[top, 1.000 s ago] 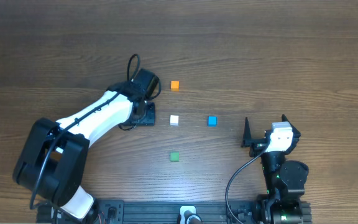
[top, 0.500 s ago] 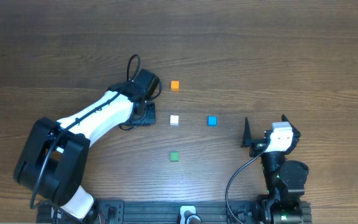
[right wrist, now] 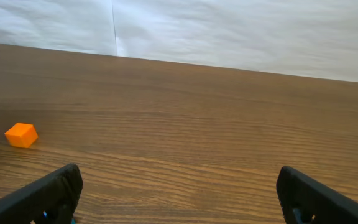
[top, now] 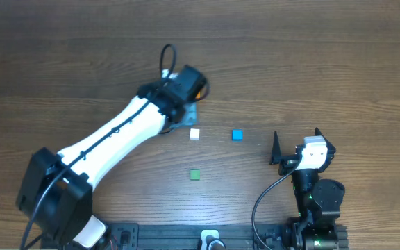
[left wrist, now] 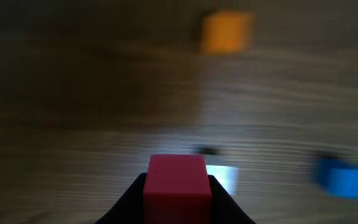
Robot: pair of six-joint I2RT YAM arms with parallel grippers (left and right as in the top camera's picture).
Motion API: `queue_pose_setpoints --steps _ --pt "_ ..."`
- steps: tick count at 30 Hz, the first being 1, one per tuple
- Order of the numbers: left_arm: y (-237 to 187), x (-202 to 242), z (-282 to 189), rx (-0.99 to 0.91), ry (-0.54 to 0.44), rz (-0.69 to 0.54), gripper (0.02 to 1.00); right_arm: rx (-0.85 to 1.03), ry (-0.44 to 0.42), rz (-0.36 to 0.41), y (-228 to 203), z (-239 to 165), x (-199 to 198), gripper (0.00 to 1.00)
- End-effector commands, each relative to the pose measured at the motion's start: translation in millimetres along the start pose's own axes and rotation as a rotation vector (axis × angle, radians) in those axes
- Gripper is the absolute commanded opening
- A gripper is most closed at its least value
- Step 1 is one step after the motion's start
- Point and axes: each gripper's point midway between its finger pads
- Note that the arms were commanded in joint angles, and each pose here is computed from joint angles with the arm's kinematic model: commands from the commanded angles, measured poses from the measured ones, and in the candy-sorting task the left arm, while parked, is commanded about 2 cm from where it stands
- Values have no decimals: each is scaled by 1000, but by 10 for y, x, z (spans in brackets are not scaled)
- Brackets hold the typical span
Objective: Stack Cubes
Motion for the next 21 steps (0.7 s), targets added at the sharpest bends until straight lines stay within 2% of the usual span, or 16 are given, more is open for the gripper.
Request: queue_pose_setpoints --steps 1,8,21 --pt "36 -309 -138 -35 -18 -52 134 -2 -4 -5 -19 4 -7 991" --pt "-219 -538 120 37 4 -5 126 -2 -4 -5 -19 4 -7 991" --pt "-310 -470 302 85 53 7 123 -2 -4 -5 -19 4 -7 993"
Point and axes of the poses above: each gripper's point midway between its finger pads, its own z axis out along the fingers, its own x axis along the line the jaws close on, y = z × x, and after that the axes turned 10 degrees about z, right-handed
